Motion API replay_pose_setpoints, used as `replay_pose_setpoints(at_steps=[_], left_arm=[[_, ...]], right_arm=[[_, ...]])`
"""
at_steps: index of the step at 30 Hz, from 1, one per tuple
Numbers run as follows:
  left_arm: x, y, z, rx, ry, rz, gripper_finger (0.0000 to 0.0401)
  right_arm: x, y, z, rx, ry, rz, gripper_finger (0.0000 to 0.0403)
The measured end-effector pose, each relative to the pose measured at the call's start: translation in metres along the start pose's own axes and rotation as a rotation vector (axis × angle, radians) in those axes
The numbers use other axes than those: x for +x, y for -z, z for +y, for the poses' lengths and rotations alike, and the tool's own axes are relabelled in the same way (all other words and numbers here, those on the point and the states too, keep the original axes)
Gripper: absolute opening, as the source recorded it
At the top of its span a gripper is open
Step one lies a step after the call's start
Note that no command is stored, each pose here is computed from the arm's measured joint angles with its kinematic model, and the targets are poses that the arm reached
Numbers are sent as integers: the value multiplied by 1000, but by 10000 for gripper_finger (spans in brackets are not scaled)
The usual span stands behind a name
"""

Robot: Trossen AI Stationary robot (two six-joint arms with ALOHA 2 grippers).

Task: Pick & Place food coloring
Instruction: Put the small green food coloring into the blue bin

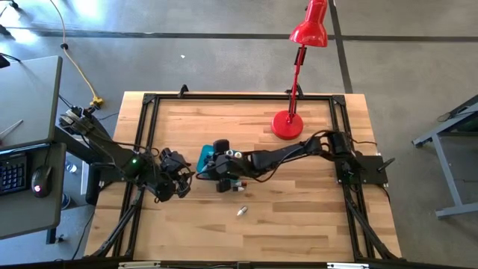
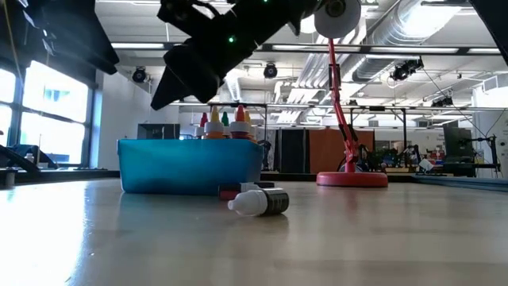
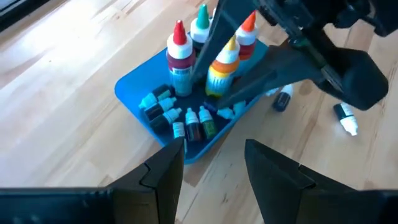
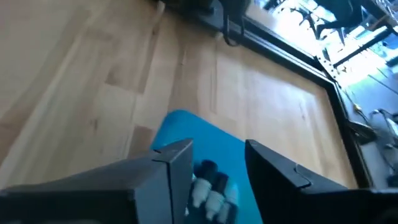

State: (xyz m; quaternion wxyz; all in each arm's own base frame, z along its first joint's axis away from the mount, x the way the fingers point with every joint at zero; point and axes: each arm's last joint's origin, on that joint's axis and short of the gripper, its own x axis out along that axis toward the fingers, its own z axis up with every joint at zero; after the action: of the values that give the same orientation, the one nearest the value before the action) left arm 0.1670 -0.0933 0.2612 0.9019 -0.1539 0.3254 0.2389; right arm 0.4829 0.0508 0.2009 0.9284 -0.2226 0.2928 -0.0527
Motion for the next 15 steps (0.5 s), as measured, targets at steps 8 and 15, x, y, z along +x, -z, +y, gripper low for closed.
replay_pose_setpoints(at_steps=[8,15], left_arm=[[6,8,3,-67,-7,25,167],[20,25,2,-119,68,87,167]], right_arm=[[-54,-34,24,-121,-113,135,152],[-77,-14,84,-58,-515,245,144]])
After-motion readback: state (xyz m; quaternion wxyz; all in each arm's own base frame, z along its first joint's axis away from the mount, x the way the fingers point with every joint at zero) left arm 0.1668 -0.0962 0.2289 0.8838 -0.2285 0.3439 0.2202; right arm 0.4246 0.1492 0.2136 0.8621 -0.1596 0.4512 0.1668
